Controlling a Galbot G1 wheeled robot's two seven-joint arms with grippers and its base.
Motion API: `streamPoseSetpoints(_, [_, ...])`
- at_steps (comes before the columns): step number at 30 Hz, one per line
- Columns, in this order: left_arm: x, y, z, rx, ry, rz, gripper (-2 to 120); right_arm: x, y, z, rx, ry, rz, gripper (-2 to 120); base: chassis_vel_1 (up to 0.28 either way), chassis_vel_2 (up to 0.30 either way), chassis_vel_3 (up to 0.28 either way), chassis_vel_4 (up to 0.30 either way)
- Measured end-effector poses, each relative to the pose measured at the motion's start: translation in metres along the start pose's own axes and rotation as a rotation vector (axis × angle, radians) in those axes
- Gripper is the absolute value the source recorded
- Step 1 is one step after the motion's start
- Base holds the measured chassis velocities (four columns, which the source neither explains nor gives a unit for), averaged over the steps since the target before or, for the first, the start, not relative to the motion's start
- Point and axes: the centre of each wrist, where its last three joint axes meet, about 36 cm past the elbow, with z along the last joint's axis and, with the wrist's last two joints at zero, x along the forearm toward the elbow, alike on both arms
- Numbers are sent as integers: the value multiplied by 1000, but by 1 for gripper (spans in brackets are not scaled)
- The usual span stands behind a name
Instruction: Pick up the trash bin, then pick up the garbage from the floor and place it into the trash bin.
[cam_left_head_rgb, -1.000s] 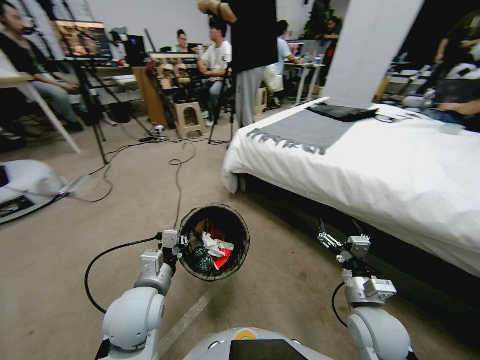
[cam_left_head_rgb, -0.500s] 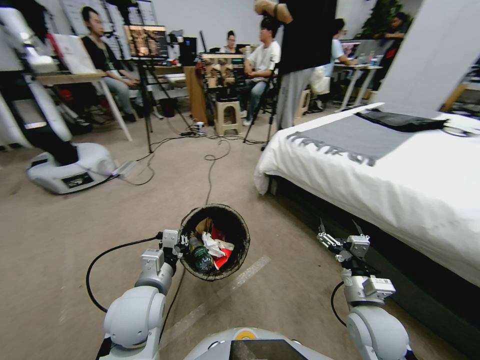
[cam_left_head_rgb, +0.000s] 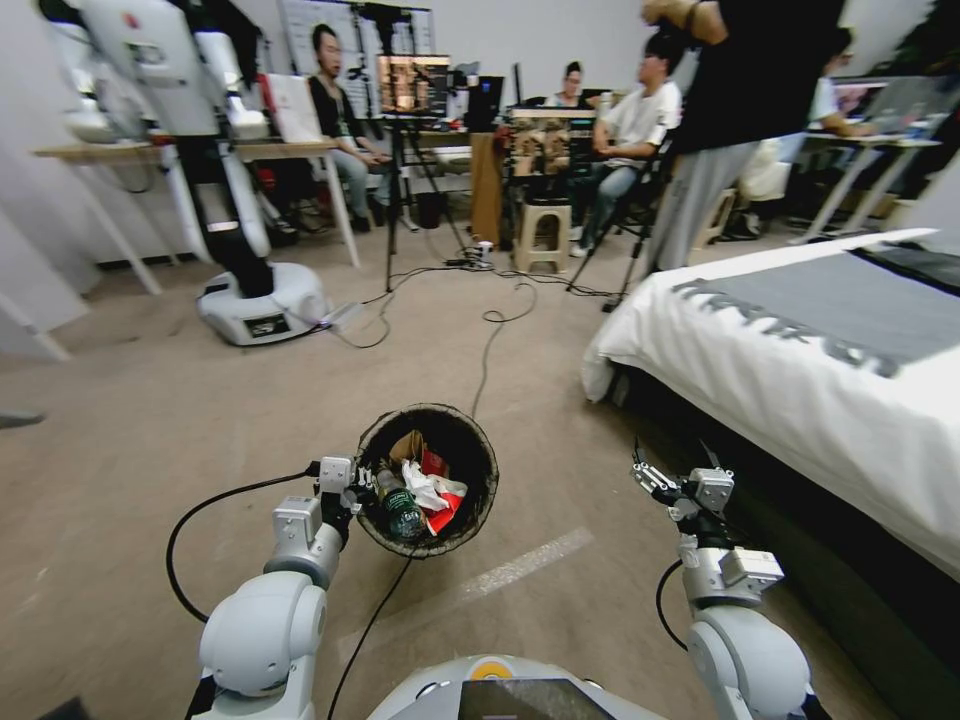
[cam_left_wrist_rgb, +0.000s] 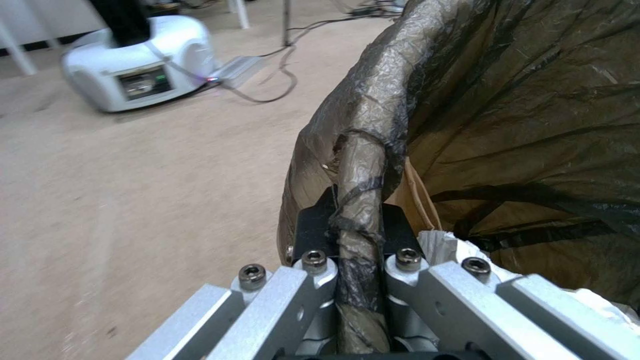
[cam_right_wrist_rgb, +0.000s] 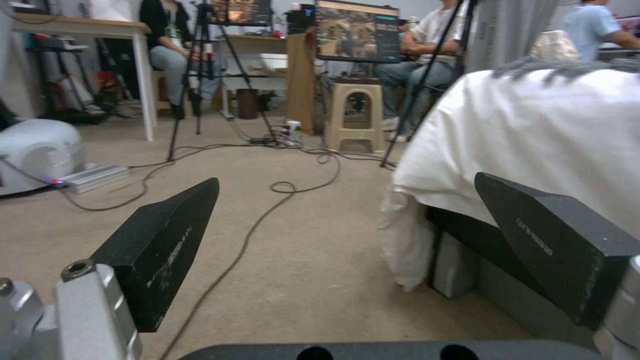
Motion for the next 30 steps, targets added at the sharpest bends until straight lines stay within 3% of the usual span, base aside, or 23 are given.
streamPoseSetpoints(30, [5,-5,1,-8,-11,1,1,1,-4,2,0,3,2,100,109,110,112,109])
